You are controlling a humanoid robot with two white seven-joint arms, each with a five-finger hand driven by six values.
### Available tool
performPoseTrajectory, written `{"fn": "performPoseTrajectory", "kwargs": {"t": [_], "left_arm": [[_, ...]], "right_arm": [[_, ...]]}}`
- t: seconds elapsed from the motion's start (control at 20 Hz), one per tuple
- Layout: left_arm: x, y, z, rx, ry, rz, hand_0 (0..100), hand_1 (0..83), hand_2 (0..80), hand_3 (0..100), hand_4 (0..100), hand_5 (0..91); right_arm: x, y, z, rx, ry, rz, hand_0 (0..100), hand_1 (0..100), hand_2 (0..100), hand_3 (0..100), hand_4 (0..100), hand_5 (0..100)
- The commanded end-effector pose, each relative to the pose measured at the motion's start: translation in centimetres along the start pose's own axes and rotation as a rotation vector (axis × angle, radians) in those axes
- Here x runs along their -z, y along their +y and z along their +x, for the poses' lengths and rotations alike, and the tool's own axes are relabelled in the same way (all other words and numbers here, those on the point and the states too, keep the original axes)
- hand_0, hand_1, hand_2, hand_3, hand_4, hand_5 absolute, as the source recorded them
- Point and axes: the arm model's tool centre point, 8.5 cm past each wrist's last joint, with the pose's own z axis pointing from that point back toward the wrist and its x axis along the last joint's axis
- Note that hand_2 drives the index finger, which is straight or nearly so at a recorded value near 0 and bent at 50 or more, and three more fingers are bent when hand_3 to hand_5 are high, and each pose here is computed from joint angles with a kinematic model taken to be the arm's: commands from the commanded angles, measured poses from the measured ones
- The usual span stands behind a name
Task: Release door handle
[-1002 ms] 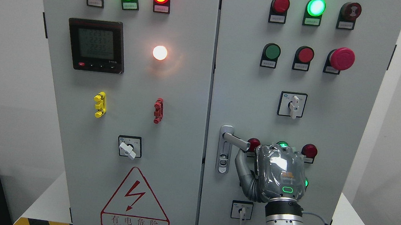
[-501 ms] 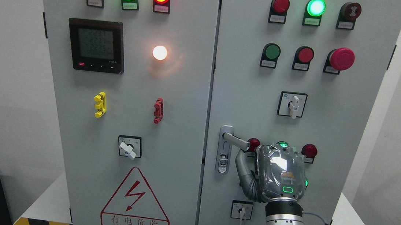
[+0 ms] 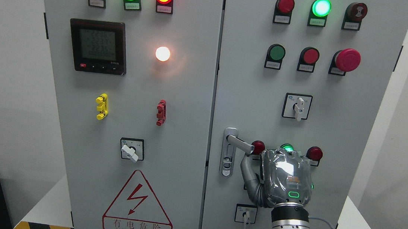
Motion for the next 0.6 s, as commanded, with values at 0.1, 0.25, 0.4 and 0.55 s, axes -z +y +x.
{"fn": "performPoseTrajectory", "kwargs": {"t": [0.1, 0.25, 0.4, 0.55], "left_arm": [[0.00, -0.05, 0.03, 0.024, -0.002, -0.002, 12, 38.9, 0.0, 0, 0, 0.0], [0.00, -0.05, 0.03, 0.024, -0.002, -0.002, 12, 38.9, 0.0, 0, 0, 0.0], [0.00, -0.05, 0.05, 0.024, -0.004, -0.002, 12, 38.9, 0.0, 0, 0, 0.0], [0.00, -0.05, 0.05, 0.024, -0.004, -0.002, 12, 38.9, 0.0, 0, 0, 0.0]], "right_arm": [[-0.17, 0.04, 0.93, 0.019, -0.016, 0.002, 67, 0, 100, 100, 92, 97], [-0.34, 0.09, 1.38, 0.018, -0.031, 0.001, 67, 0, 100, 100, 92, 97], [-0.47, 0.17, 1.64, 0.019, -0.040, 0.002, 68, 0, 100, 100, 92, 97], [-0.52, 0.12, 1.61, 0.019, -0.041, 0.000, 68, 0, 100, 100, 92, 97]]}}
